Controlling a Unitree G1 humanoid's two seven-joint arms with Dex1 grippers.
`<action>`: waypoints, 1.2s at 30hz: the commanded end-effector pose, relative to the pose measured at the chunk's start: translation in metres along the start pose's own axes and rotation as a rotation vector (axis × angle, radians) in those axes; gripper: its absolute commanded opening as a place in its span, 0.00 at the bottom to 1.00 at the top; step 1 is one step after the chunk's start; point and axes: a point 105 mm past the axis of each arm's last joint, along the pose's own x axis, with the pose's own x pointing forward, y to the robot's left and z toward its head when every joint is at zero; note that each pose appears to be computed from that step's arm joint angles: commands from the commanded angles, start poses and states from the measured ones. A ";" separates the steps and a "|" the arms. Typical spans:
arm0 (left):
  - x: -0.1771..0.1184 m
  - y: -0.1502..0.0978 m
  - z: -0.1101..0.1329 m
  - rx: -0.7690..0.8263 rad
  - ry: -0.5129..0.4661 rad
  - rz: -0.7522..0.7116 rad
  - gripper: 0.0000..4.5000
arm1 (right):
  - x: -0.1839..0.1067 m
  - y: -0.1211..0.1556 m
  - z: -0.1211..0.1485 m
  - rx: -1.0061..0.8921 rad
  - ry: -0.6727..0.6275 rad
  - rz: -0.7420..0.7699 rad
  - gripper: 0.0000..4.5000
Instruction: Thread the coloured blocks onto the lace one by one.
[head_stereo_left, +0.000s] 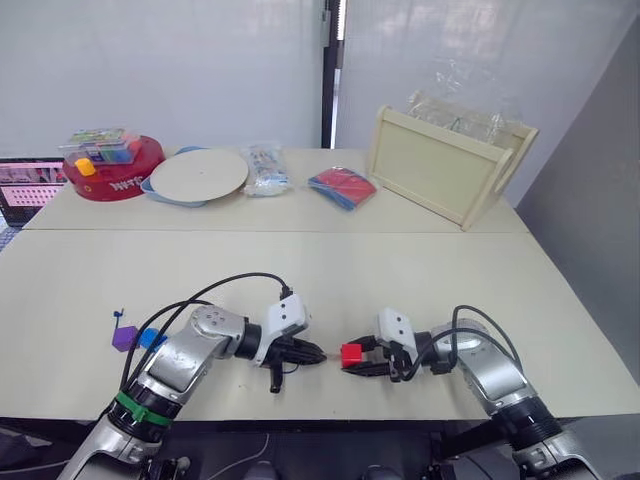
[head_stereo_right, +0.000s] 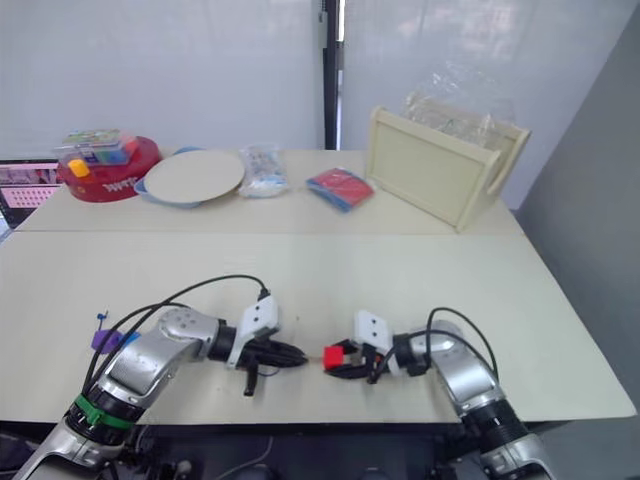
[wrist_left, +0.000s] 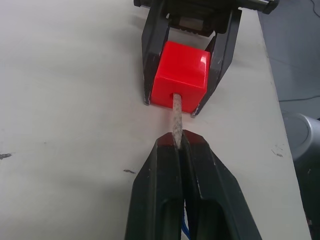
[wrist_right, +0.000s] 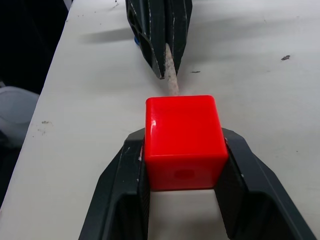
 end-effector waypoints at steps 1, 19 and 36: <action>-0.002 -0.013 0.018 0.077 -0.058 -0.061 0.00 | 0.027 0.021 -0.008 0.036 -0.029 0.094 0.26; -0.007 -0.004 0.008 0.075 -0.067 0.010 0.00 | 0.026 0.028 -0.011 -0.037 -0.006 0.176 0.26; 0.004 -0.008 0.019 0.081 -0.082 -0.006 0.15 | 0.028 0.023 -0.020 -0.019 0.040 0.148 0.26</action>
